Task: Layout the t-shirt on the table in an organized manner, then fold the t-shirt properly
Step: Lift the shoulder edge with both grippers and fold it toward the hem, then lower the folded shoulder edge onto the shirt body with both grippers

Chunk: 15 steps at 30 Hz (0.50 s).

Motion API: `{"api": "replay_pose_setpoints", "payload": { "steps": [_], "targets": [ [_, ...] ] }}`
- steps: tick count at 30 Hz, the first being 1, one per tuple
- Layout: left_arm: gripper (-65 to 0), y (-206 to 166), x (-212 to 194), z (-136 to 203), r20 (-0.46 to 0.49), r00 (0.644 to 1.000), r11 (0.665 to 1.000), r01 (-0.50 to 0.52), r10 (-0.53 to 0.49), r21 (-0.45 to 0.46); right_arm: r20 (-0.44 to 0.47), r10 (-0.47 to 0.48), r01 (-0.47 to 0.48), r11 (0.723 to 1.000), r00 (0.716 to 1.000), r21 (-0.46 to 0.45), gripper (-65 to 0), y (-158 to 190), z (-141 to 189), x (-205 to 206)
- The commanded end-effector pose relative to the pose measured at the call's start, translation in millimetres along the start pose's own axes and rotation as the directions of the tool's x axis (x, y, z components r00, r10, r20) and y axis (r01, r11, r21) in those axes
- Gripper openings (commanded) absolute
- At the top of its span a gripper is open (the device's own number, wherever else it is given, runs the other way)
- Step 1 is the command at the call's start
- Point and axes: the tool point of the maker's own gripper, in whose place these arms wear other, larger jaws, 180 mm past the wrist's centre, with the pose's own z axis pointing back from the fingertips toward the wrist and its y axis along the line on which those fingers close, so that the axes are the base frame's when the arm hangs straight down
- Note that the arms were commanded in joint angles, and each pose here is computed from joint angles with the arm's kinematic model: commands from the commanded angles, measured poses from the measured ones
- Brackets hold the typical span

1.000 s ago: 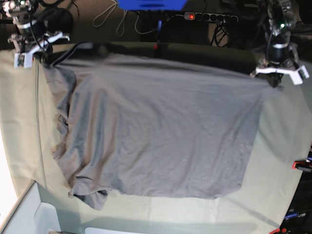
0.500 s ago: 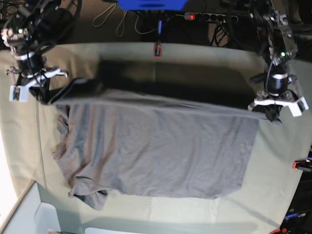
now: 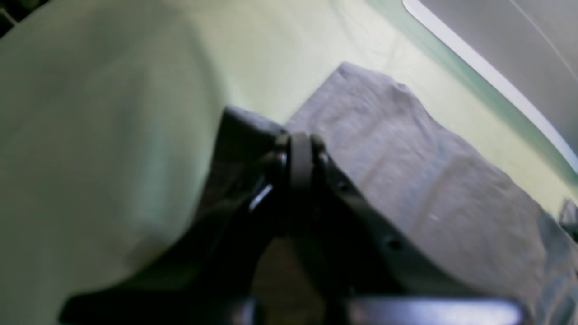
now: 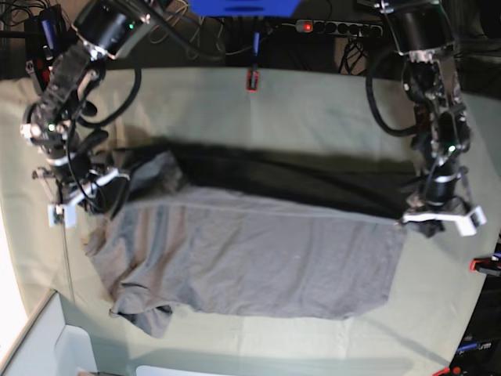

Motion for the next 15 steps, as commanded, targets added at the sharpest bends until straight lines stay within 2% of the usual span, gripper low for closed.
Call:
{"api": "replay_pose_setpoints", "payload": {
  "steps": [1, 6, 10, 15],
  "targets": [
    [-65.0, -10.1, 17.9, -3.7, 0.05, 0.999, 0.999, 0.021, -0.019, -0.032, 0.056, 0.021, -0.021, 1.0, 0.998, 0.003, -65.0, -4.4, -0.3, 19.0],
    [-65.0, -28.9, 3.2, -15.3, 0.006, 0.998, 0.995, 0.067, -0.067, -0.077, 0.035, 0.01, -0.011, 1.0, 0.999, 0.022, -65.0, -9.6, -15.7, 17.7],
    [-64.4, -23.7, -0.6, -23.7, -0.018, 0.998, 0.996, 0.067, -0.068, -0.063, 0.029, 0.008, -0.009, 1.0, 1.0, 0.026, -65.0, -13.3, -21.5, 19.1],
    [-54.4, -18.5, -3.9, -32.5, -0.039, 0.997, 0.997, 0.068, -0.069, -0.048, 0.016, -0.008, 0.007, 0.999, 1.0, 0.046, -64.0, -11.5, -32.3, 19.2]
  ]
}}
